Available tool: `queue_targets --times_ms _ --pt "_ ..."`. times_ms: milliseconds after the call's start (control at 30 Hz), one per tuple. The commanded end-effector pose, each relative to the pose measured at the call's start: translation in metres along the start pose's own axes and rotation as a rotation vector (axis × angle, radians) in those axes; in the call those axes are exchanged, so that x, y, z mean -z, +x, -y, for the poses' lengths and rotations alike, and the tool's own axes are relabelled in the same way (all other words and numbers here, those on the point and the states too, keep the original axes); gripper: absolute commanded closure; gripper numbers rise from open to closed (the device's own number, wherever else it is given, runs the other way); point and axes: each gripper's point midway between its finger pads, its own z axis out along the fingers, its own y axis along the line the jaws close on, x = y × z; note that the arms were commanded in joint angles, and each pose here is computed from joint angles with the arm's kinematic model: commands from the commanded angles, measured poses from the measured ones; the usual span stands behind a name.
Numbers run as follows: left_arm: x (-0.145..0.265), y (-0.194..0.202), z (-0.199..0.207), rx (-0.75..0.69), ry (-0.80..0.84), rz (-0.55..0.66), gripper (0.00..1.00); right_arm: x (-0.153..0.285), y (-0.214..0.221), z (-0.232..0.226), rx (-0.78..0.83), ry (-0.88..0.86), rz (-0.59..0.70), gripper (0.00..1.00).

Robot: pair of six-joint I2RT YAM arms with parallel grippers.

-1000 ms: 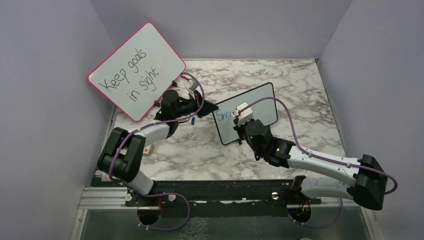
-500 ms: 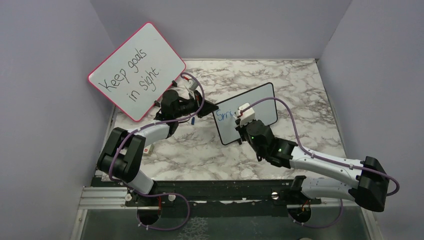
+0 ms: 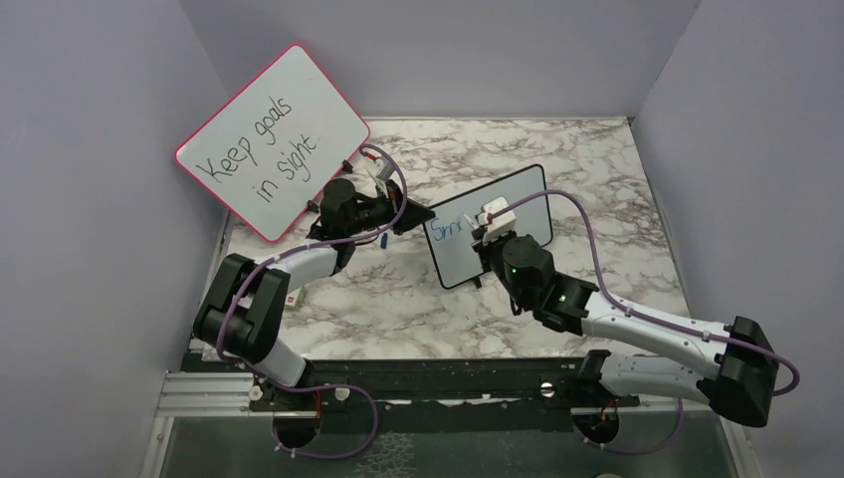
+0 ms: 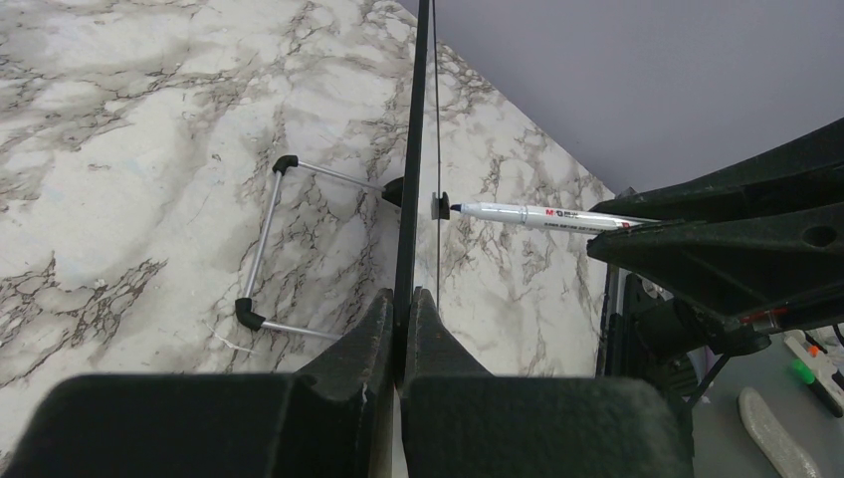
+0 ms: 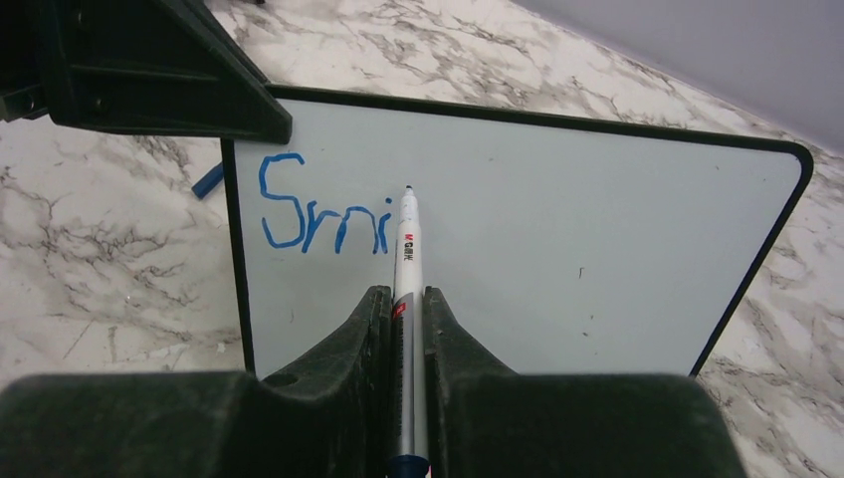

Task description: Write a sentence on the whiteboard

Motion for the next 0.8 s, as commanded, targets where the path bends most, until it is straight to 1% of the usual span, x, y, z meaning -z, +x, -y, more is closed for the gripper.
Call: queue_targets --times_ms 0,767 --pt "-0.001 0.003 0.01 -0.002 0.036 -0.024 1.0 -0.006 -0.012 0.003 -0.012 0.014 0.049 0.99" --pt "-0.002 0.004 0.01 -0.003 0.042 -0.029 1.0 -0.017 -0.023 -0.002 -0.012 -0.012 0.068 0.99"
